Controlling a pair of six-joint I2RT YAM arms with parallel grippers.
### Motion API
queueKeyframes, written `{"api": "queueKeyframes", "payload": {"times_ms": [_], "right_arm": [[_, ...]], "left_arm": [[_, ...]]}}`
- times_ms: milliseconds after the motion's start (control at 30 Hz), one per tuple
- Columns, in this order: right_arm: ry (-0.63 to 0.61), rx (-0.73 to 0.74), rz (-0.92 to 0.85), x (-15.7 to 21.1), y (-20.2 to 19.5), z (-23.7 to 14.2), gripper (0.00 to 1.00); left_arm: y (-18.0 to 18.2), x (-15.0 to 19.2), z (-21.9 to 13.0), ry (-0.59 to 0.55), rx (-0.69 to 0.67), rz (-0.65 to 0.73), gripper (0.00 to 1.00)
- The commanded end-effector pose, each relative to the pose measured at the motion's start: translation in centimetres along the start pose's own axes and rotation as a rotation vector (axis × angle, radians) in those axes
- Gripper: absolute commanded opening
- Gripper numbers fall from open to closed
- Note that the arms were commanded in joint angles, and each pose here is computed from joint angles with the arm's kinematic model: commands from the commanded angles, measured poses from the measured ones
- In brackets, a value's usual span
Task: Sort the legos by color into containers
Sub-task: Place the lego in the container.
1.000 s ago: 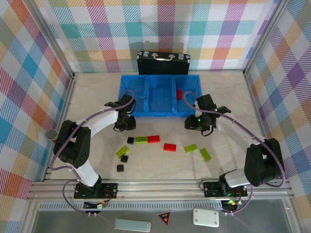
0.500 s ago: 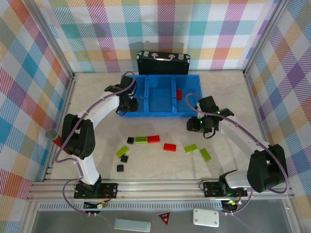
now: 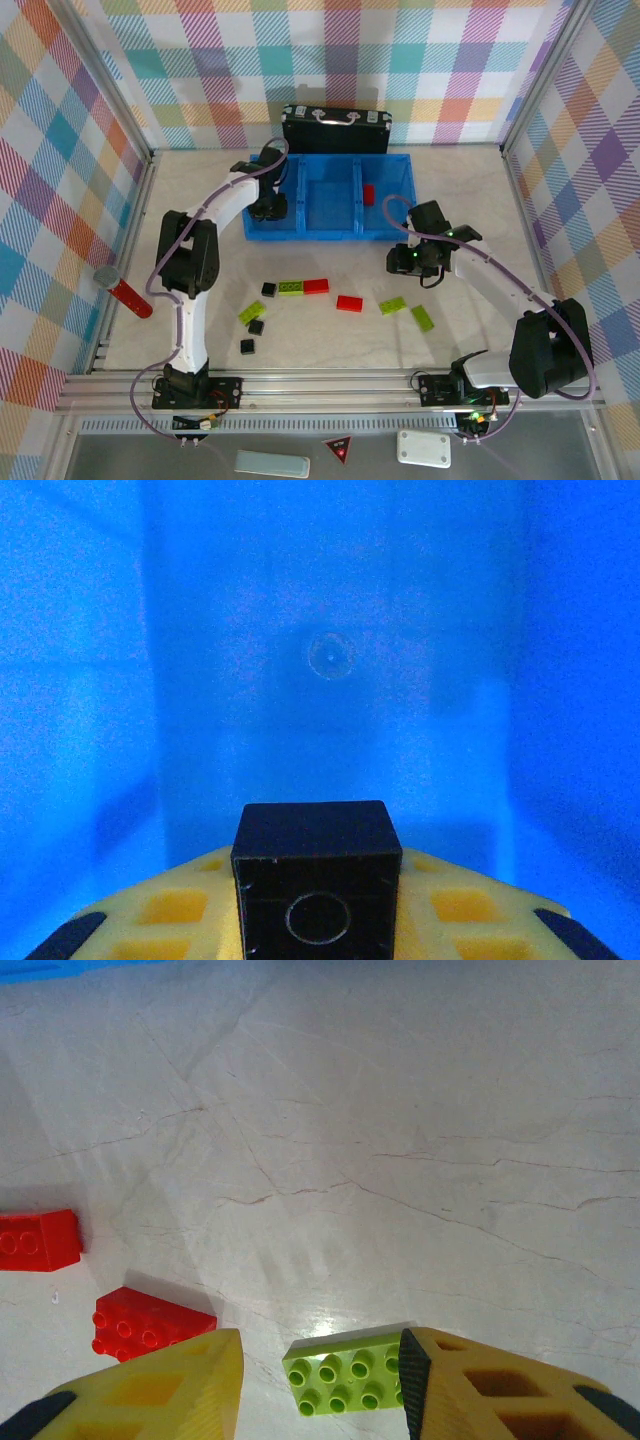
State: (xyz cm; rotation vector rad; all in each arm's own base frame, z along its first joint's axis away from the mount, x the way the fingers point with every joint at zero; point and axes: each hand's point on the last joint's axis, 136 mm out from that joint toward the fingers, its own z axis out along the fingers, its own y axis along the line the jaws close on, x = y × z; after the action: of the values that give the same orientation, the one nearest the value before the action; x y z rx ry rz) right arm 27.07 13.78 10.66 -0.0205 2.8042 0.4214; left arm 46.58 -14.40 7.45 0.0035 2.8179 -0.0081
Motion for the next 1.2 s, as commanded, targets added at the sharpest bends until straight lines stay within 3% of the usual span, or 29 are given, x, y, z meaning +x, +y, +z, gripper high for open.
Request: {"api": "queueKeyframes", "payload": {"times_ms": [0,333,633,1167], "right_arm": [[0.003,0.012,-0.001,0.6,-0.2,-0.4,0.47],[0.008,0.005,0.004,0.6,-0.1,-0.3,0.47],[-0.001,0.004,0.006,0.4,0.0,-0.5,0.47],[-0.017,-0.001,-0.002,0.2,0.2,-1.2,0.47]], "left_arm": [[0.8,0.7,0.7,0.055,-0.024,0.023,0.32],[-0.2,2.3,2.6,0.126,0.033,0.014,0.34],[-0.5,2.4,2.6,0.133,0.046,0.007,0.42],[-0.7,1.2,-0.6,0.078,0.074,-0.004,0.45]]}}
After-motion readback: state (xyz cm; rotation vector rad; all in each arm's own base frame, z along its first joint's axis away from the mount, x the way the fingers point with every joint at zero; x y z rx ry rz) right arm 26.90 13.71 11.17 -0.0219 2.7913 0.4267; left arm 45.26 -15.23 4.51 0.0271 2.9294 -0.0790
